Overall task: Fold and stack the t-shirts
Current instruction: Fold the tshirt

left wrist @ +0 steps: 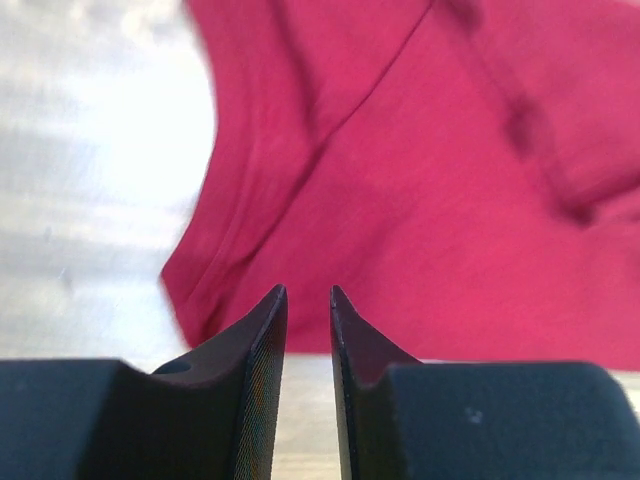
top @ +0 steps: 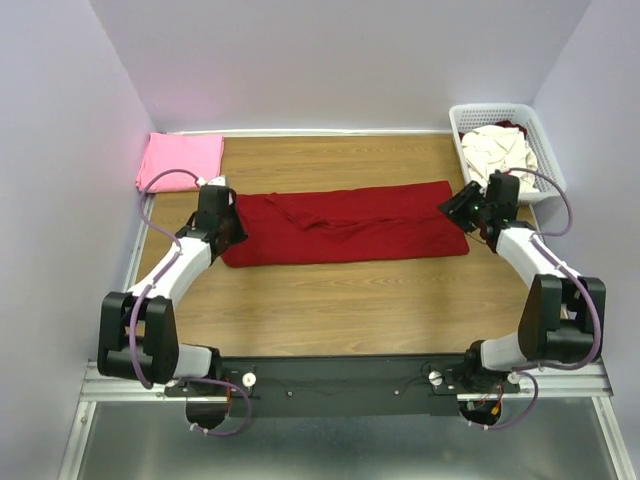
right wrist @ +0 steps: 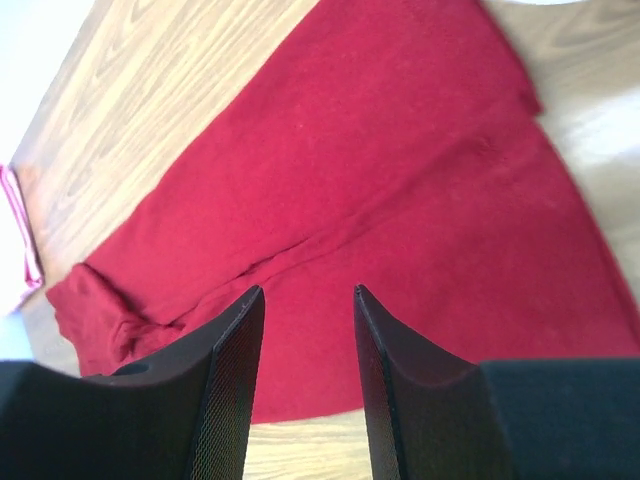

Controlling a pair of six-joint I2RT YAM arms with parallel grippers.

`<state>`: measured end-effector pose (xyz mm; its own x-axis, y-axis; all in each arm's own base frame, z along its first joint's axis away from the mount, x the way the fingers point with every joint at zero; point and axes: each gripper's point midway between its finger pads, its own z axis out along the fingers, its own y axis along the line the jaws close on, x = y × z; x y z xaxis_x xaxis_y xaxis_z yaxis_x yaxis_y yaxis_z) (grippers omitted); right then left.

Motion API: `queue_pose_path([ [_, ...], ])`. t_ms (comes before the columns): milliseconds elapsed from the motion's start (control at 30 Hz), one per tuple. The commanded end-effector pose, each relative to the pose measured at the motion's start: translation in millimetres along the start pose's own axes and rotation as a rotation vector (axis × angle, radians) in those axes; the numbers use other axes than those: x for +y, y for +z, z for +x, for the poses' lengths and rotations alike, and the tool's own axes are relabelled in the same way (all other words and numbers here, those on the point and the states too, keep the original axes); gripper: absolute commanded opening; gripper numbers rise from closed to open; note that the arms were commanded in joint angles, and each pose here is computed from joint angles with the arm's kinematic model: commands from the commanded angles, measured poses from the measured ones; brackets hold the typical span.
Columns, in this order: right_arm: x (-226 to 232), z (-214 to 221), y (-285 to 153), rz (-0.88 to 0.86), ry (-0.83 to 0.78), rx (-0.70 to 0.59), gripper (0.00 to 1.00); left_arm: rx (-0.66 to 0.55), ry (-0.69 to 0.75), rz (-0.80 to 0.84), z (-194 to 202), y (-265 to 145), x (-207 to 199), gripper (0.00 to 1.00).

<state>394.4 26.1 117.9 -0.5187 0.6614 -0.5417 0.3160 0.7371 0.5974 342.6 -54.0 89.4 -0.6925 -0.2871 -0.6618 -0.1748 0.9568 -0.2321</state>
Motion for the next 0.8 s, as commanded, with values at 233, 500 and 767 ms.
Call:
queue_pose_path([
  [233,-46,19,54,0.167,-0.06,0.053,0.45,0.066,-0.063,0.075,-21,71,-30,0.16],
  [500,-97,28,59,0.349,-0.047,0.035,0.44,0.211,-0.087,-0.016,31,87,4,0.09],
  [767,-120,34,40,0.41,-0.002,0.046,0.44,0.231,-0.153,-0.072,59,60,45,0.08],
])
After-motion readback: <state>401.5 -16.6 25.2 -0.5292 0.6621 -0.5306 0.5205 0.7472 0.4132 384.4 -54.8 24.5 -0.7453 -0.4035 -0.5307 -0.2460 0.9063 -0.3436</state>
